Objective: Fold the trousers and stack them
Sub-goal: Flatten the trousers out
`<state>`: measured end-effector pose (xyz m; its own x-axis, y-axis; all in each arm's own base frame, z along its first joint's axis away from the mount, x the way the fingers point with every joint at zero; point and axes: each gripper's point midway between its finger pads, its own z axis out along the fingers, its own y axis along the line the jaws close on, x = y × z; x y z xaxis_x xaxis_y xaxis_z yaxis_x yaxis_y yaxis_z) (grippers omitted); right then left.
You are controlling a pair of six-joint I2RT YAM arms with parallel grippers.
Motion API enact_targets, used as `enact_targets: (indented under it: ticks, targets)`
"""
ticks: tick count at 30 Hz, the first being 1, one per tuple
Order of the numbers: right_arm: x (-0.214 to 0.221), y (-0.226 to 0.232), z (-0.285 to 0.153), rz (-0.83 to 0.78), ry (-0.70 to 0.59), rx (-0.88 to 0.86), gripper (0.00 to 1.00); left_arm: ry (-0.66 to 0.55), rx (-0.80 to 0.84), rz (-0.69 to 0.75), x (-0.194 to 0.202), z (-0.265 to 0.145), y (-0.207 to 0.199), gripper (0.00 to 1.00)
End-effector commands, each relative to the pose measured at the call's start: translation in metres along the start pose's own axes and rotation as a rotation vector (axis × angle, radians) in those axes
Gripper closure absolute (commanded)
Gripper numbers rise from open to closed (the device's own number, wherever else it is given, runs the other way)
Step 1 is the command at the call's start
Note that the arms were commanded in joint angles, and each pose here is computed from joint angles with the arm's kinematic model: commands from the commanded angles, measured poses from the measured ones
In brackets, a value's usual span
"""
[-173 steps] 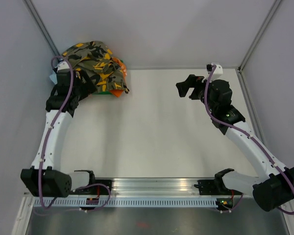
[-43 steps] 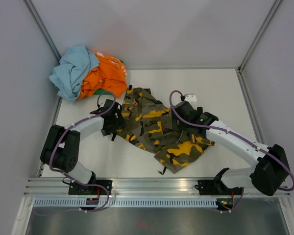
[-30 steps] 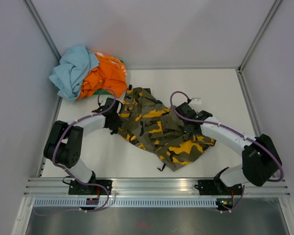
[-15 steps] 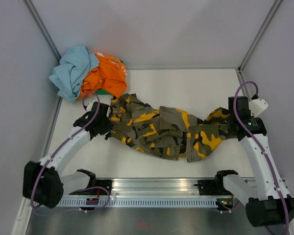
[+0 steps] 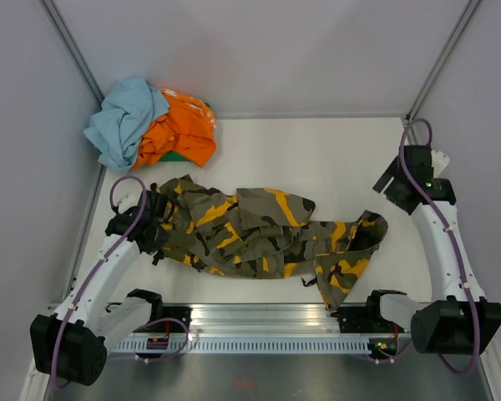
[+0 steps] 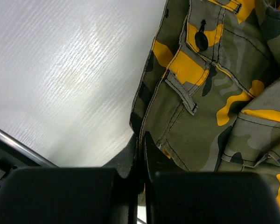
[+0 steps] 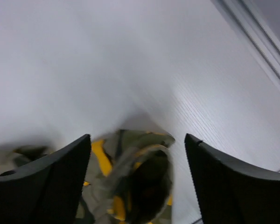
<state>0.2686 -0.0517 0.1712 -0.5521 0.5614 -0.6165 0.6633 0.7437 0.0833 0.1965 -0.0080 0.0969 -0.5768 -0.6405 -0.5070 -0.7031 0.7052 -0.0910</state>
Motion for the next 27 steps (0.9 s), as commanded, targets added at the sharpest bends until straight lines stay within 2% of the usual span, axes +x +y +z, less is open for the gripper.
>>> enact_targets:
  ticks: [1, 4, 5, 7, 9, 10, 11, 12, 18, 21, 27]
  targets:
    - [-0.077, 0.04, -0.055, -0.069, -0.177, -0.2, 0.07, -0.059, -0.025, -0.034, -0.016, -0.009, 0.008, 0.98]
    - [-0.092, 0.093, -0.08, -0.159, -0.182, -0.415, 0.06, -0.073, -0.003, -0.029, -0.026, -0.014, -0.002, 0.98]
    - [-0.085, 0.126, -0.093, -0.226, -0.209, -0.494, 0.06, -0.078, -0.001, -0.028, -0.028, -0.014, -0.004, 0.98]
    - [-0.073, 0.165, -0.098, -0.337, -0.242, -0.543, 0.06, -0.081, -0.002, -0.03, -0.03, -0.013, -0.007, 0.98]
    - [-0.033, 0.217, -0.115, -0.441, -0.202, -0.666, 0.06, -0.073, -0.001, -0.026, -0.029, -0.012, -0.009, 0.98]
    - [-0.012, 0.239, -0.104, -0.462, -0.135, -0.689, 0.06, -0.07, -0.006, -0.031, -0.028, -0.012, -0.008, 0.98]
    - [0.016, 0.263, -0.111, -0.508, -0.092, -0.763, 0.06, -0.071, -0.01, -0.035, -0.028, -0.012, -0.006, 0.98]
    - [0.038, 0.276, -0.098, -0.547, -0.052, -0.754, 0.06, -0.08, -0.015, -0.049, -0.029, -0.012, -0.005, 0.98]
    - [0.131, 0.312, -0.076, -0.789, 0.011, -0.724, 0.05, -0.094, 0.001, -0.068, -0.03, -0.009, -0.003, 0.98]
    - [0.164, 0.322, -0.087, -0.917, 0.003, -0.775, 0.05, -0.083, 0.019, -0.065, -0.027, -0.006, -0.007, 0.98]
    - [0.21, 0.34, -0.108, -1.004, 0.014, -0.834, 0.04, -0.067, 0.028, -0.066, -0.019, -0.001, -0.005, 0.98]
